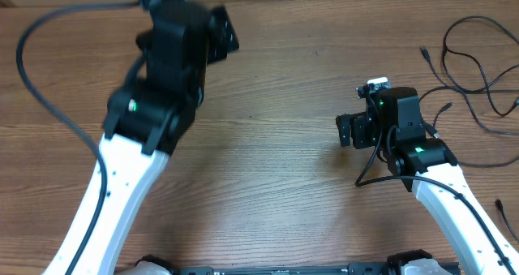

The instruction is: Untangle cables

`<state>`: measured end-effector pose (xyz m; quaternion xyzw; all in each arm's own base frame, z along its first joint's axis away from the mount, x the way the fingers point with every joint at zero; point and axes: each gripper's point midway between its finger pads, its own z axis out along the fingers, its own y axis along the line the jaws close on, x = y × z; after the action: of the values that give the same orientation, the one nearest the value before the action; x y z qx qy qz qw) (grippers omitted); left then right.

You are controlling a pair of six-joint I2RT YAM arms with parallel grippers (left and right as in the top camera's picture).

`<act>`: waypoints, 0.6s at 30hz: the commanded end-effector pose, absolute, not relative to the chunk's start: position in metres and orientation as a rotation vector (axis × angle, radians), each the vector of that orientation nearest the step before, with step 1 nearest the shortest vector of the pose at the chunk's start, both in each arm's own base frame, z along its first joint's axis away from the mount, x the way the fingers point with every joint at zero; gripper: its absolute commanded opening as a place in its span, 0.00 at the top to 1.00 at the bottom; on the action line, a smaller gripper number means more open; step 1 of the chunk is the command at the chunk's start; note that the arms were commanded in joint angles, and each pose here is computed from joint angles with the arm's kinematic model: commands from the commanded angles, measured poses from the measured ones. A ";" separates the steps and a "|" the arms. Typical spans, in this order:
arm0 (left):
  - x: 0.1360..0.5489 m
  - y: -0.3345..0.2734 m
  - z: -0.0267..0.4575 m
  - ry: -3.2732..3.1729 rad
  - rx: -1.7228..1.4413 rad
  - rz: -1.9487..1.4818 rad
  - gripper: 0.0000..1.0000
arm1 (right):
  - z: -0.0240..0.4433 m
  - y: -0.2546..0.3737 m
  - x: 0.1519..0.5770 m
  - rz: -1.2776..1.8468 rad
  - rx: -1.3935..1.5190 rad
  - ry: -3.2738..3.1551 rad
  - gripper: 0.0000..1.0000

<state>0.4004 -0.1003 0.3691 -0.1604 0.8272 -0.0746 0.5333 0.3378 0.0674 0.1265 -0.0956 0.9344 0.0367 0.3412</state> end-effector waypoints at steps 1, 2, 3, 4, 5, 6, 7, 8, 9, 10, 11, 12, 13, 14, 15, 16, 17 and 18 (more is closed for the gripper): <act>0.373 -0.083 0.376 1.903 -0.392 -0.189 0.01 | 0.128 0.067 0.340 0.084 -0.243 2.423 0.00; 0.366 -0.077 0.376 1.876 -0.406 -0.185 0.01 | 0.128 0.067 0.340 0.084 -0.244 2.423 0.00; 0.360 -0.072 0.377 1.851 -0.417 -0.184 0.00 | 0.128 0.067 0.340 0.084 -0.243 2.423 0.00; 0.353 -0.066 0.378 1.816 -0.432 -0.184 0.00 | 0.128 0.067 0.340 0.084 -0.243 2.423 0.00; 0.348 -0.061 0.379 1.789 -0.446 -0.183 0.00 | 0.128 0.067 0.340 0.084 -0.244 2.423 0.00; 0.343 -0.057 0.379 1.761 -0.456 -0.188 0.00 | 0.128 0.067 0.340 0.084 -0.243 2.423 0.00; 0.337 -0.051 0.380 1.728 -0.470 -0.195 0.01 | 0.128 0.067 0.340 0.084 -0.243 2.423 0.00; 0.333 -0.047 0.379 1.704 -0.480 -0.202 0.01 | 0.128 0.067 0.340 0.084 -0.244 2.423 0.00; 0.328 -0.041 0.377 1.676 -0.492 -0.210 0.00 | 0.128 0.067 0.340 0.084 -0.243 2.423 0.00; 0.324 -0.037 0.375 1.649 -0.499 -0.226 0.00 | 0.128 0.067 0.340 0.084 -0.243 2.423 0.00; 0.320 -0.032 0.373 1.623 -0.506 -0.238 0.01 | 0.128 0.067 0.340 0.084 -0.244 2.423 0.00; 0.315 -0.028 0.371 1.591 -0.512 -0.255 0.00 | 0.128 0.067 0.340 0.084 -0.243 2.423 0.00; 0.311 -0.024 0.368 1.563 -0.516 -0.269 0.00 | 0.128 0.067 0.340 0.084 -0.243 2.423 0.00; 0.307 -0.020 0.366 1.528 -0.520 -0.289 0.00 | 0.128 0.067 0.340 0.084 -0.243 2.423 0.00; 0.303 -0.016 0.363 1.493 -0.519 -0.308 0.00 | 0.128 0.067 0.340 0.084 -0.244 2.423 0.00; 0.299 -0.013 0.359 1.464 -0.518 -0.323 0.00 | 0.128 0.067 0.340 0.084 -0.243 2.423 0.00; 0.294 -0.009 0.355 1.431 -0.517 -0.336 0.00 | 0.128 0.067 0.340 0.084 -0.243 2.423 0.00; 0.289 -0.005 0.350 1.399 -0.517 -0.346 0.00 | 0.128 0.067 0.340 0.084 -0.244 2.423 0.00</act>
<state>0.2986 -0.0102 0.3691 -0.2438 0.6409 -0.1483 0.7126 0.3381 0.0674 0.1267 -0.0957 0.9341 0.0365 0.3420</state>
